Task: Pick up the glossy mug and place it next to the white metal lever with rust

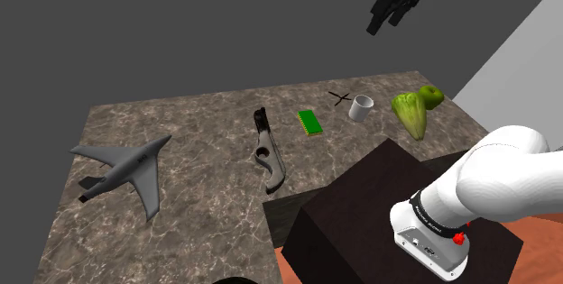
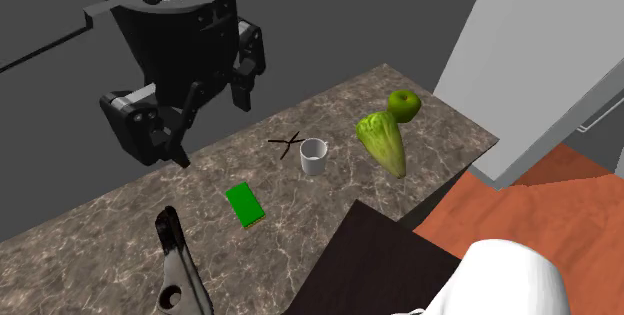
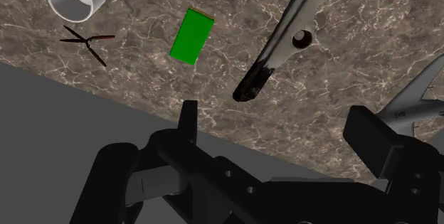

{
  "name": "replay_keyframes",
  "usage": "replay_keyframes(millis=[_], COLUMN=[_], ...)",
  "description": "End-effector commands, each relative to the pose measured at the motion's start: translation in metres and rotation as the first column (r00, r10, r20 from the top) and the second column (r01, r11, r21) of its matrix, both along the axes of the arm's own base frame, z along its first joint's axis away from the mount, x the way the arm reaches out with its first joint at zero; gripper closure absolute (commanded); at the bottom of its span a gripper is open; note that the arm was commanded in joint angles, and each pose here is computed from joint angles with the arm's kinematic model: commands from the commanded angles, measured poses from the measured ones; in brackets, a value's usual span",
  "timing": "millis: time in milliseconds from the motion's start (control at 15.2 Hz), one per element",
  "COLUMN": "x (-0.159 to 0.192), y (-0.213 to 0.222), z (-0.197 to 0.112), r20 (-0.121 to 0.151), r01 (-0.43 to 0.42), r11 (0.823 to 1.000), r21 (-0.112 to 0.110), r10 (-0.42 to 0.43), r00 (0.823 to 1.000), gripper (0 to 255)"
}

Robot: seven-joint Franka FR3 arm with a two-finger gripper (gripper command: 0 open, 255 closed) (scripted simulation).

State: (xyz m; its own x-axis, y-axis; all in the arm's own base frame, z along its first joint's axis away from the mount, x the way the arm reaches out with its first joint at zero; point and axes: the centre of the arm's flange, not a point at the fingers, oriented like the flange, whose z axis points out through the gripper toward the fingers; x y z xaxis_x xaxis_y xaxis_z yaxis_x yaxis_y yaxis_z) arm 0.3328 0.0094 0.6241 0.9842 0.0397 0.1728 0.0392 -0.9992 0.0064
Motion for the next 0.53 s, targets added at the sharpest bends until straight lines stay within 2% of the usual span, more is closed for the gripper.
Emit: replay_keyframes(millis=[0, 462], x=[0.000, 0.021], y=[0.000, -0.047], z=[0.000, -0.076], r20=[0.000, -0.023], r01=[0.000, 0.002], r11=[1.000, 1.000], r21=[0.000, -0.009], r10=[0.000, -0.002], r00=[1.000, 1.000], gripper=[0, 0])
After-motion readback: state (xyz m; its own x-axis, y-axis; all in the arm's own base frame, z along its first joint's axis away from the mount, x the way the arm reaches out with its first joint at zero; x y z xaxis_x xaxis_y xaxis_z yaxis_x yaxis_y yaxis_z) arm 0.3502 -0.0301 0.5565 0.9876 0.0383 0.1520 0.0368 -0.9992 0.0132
